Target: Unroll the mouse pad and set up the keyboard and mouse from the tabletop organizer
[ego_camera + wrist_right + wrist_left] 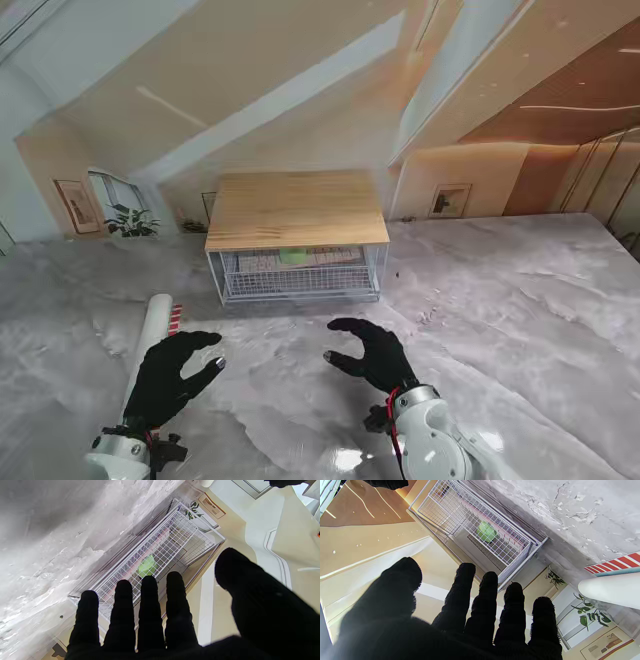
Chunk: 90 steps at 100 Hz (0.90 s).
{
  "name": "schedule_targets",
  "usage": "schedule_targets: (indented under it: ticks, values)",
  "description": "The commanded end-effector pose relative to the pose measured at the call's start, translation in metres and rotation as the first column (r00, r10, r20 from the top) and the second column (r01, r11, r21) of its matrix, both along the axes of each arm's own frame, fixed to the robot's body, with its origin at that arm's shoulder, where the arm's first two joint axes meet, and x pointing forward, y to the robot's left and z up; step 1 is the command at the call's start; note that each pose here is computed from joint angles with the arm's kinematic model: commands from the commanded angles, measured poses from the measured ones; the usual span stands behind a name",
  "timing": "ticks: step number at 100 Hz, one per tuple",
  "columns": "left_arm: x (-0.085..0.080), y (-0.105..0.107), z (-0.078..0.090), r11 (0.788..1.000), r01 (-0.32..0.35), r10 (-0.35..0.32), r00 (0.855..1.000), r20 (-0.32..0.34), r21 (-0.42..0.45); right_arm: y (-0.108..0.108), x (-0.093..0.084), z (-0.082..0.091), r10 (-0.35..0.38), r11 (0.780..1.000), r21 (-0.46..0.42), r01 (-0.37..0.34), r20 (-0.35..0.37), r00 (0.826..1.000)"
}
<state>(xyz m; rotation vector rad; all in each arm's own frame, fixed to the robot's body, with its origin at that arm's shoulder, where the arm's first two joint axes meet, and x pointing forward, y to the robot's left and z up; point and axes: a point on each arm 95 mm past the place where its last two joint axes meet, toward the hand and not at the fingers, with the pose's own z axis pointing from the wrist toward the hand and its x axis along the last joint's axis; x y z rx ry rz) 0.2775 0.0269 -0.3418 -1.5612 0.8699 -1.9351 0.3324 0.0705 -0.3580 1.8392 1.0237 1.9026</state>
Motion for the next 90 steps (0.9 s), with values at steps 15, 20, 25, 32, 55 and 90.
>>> schedule_targets:
  ticks: [15,20,25,32,55,90]
  values:
    - [0.002,-0.005,0.0,1.0,0.016,-0.016,1.0,-0.019,-0.008,0.002,-0.003,-0.001,0.006,1.0,-0.003,-0.006,-0.018,1.0]
    - [0.004,-0.005,0.0,1.0,0.017,-0.017,1.0,-0.019,-0.009,0.001,-0.003,-0.001,0.003,1.0,-0.005,-0.003,-0.018,1.0]
    - [0.005,-0.005,0.0,1.0,0.019,-0.019,1.0,-0.019,-0.01,0.001,-0.003,-0.001,0.001,1.0,-0.005,-0.001,-0.017,1.0]
    - [0.006,-0.005,0.0,1.0,0.021,-0.022,1.0,-0.02,-0.012,0.001,-0.003,0.0,0.001,1.0,-0.008,-0.001,-0.017,1.0]
    - [0.006,-0.002,0.003,1.0,0.014,-0.014,1.0,-0.003,-0.005,0.001,-0.002,0.0,0.004,1.0,-0.008,-0.004,-0.02,1.0]
    - [0.005,0.024,0.014,0.959,-0.222,0.208,0.974,0.094,0.177,0.002,-0.001,-0.002,0.009,1.0,0.005,-0.009,-0.022,1.0]
